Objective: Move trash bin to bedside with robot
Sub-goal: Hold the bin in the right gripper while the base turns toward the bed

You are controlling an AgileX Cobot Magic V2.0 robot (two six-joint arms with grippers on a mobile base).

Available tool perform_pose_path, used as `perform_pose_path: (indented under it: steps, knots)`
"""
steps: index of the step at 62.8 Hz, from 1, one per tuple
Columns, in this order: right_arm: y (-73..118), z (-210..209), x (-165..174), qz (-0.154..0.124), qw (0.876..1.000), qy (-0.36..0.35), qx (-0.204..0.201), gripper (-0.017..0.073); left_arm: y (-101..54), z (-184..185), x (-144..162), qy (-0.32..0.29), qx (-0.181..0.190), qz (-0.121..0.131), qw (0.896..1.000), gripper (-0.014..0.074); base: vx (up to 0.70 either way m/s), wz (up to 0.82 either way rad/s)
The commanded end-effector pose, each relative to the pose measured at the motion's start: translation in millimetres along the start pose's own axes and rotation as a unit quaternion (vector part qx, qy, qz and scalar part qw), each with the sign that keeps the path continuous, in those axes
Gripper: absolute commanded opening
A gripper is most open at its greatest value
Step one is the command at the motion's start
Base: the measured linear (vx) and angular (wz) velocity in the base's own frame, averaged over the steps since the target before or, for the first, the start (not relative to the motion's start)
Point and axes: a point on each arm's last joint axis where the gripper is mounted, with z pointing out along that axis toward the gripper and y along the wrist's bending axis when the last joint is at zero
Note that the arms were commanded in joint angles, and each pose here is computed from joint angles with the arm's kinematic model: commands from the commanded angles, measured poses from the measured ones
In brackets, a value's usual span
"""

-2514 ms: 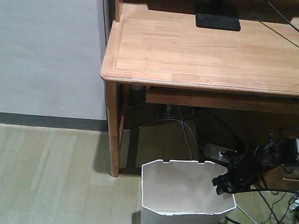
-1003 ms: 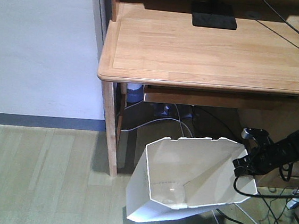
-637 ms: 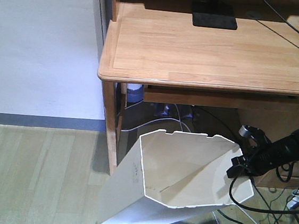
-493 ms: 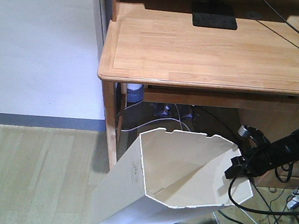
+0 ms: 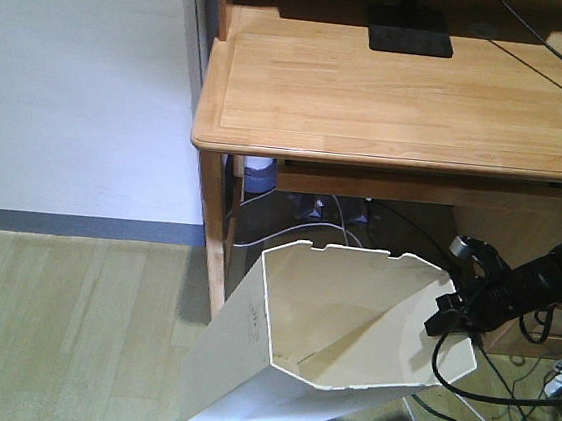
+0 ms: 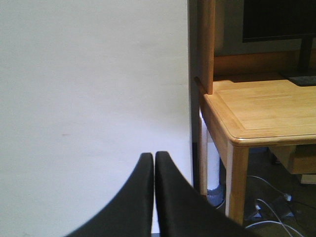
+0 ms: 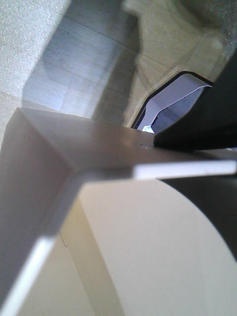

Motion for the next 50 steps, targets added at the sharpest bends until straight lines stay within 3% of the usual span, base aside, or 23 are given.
perform_pose_path:
  steps: [1, 25, 50]
  knots:
    - [32.9, -28.7, -15.0, -0.001, 0.994, -0.030, -0.106, -0.0004, -0.5, -2.2, -15.0, -0.051, 0.003, -0.003, 0.999, -0.0006, -0.02, 0.10]
    - [32.7, -28.6, -14.3, -0.004, 0.994, -0.027, -0.104, -0.0004, -0.5, -2.2, -15.0, -0.051, 0.003, -0.003, 0.999, -0.0006, -0.04, 0.23]
    - [32.6, -28.6, -14.3, -0.004, 0.994, -0.027, -0.103, -0.0004, -0.5, -2.2, -15.0, -0.051, 0.003, -0.003, 0.999, -0.0006, -0.05, 0.56]
